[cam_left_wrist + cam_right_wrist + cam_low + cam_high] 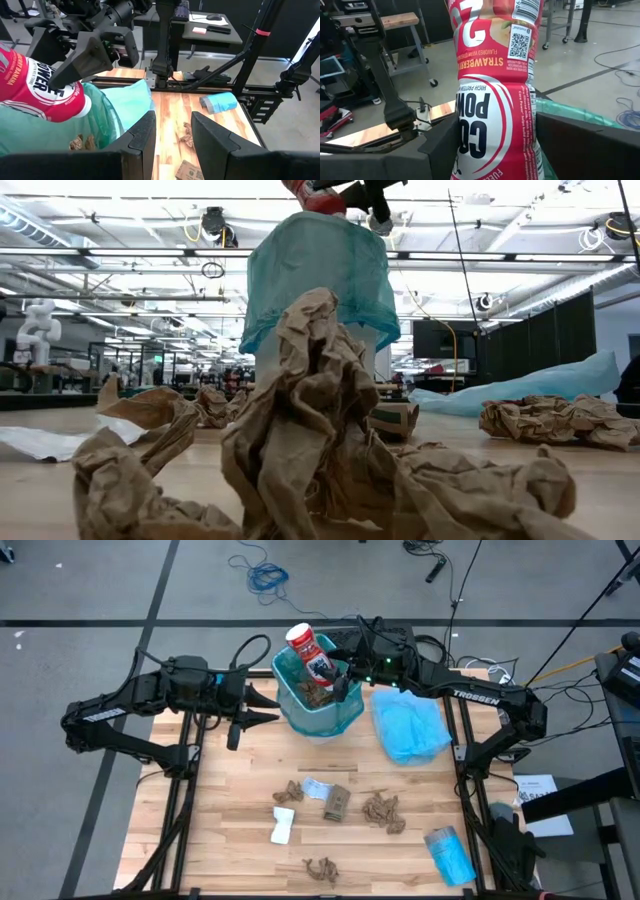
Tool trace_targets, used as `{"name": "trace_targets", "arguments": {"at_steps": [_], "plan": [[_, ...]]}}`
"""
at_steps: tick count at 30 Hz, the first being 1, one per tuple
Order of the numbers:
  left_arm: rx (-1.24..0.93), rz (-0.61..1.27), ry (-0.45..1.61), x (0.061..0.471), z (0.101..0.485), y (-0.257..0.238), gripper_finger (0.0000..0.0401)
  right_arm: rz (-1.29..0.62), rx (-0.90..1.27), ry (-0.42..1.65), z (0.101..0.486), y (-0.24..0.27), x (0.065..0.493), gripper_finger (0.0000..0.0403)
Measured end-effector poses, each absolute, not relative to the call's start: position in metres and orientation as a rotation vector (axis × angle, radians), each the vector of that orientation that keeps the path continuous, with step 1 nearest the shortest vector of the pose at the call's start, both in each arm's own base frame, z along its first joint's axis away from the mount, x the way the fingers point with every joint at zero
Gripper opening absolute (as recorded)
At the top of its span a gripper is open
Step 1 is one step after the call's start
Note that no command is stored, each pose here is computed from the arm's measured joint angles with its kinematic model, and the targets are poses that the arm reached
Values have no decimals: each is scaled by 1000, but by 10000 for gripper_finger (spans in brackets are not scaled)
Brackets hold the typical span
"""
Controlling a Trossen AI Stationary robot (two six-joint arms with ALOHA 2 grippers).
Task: Place trash/remove bag and relplace
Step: Put the red bottle into the blue trash bag inside the white trash bin, then put the brown paper into the blue trash bag inside the white trash bin
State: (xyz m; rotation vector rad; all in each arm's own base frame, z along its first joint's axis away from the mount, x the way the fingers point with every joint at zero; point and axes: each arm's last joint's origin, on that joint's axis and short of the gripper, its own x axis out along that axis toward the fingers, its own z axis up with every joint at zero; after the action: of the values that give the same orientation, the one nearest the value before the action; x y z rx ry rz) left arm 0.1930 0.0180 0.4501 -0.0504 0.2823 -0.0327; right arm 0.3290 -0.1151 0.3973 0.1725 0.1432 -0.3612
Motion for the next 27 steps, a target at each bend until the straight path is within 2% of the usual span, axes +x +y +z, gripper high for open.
{"name": "trace_targets", "arguments": {"at_steps": [11, 27], "plan": [[-52, -32, 286, 193, 450, 18, 121, -365, 210, 136, 397, -126, 325, 295], [-57, -31, 286, 193, 450, 18, 121, -361, 210, 136, 398, -126, 325, 297]]}}
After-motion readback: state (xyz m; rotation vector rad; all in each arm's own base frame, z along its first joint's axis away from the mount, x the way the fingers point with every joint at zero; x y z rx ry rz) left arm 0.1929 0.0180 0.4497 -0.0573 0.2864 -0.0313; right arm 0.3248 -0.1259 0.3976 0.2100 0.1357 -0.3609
